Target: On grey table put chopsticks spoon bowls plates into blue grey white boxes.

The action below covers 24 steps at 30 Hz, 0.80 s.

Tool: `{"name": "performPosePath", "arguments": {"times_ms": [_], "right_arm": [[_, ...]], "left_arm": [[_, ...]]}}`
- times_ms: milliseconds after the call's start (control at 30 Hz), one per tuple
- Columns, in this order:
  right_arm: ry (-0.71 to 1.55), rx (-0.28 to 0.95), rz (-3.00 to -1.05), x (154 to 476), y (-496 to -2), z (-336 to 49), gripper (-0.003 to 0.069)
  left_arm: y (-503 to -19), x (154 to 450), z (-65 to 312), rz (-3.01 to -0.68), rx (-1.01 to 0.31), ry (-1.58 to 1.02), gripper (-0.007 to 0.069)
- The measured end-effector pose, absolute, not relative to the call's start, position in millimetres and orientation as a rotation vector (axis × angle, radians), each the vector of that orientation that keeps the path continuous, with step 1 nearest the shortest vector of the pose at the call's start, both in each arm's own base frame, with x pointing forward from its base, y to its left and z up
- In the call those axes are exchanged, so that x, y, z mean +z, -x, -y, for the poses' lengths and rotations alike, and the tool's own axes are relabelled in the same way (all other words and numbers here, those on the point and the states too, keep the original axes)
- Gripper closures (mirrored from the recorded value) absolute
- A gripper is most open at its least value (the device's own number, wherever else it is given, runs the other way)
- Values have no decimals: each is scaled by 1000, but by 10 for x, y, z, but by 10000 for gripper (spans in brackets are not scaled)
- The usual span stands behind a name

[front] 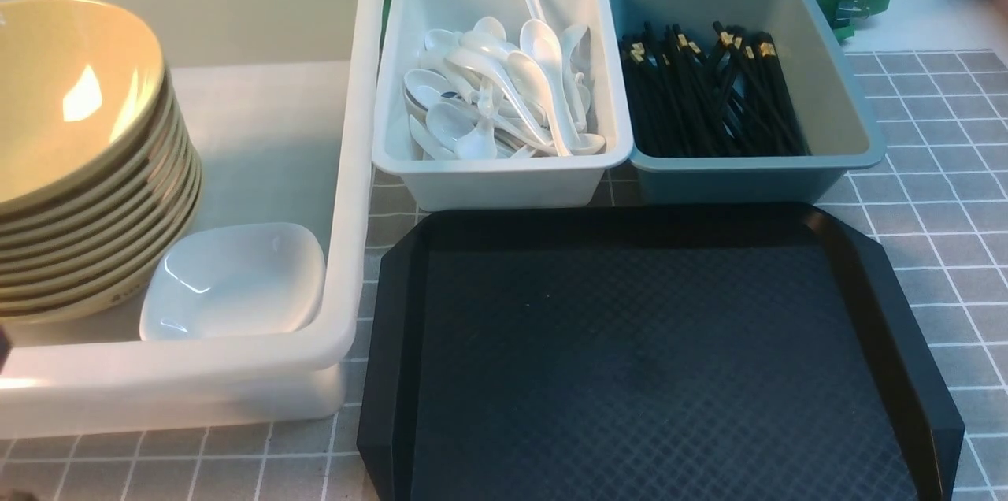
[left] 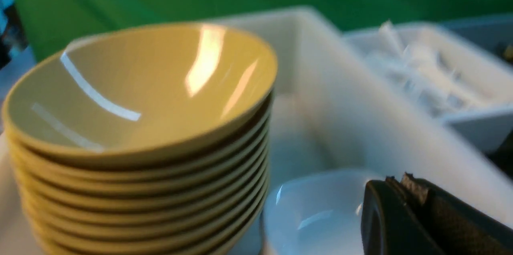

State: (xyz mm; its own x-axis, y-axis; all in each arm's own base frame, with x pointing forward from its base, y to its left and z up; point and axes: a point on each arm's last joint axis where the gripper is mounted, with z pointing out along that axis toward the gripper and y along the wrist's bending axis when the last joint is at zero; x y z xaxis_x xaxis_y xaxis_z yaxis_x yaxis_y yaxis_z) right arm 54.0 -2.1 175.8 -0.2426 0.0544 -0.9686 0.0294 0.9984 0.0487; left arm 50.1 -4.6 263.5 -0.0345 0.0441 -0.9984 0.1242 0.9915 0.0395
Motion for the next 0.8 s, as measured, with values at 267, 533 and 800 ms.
{"name": "performPosePath", "arguments": {"times_ms": [267,533,800], "right_arm": [[-61,23,-1816,1758,-540,21,621],[-61,23,-1816,1758,-540,21,617],[-61,23,-1816,1758,-540,21,614]], "left_arm": [[-617,2076,-33,-1513,83,3,636],[-552,1825,-18,-1750,47,22,636],[-542,1779,-13,-1801,40,21,636]]}}
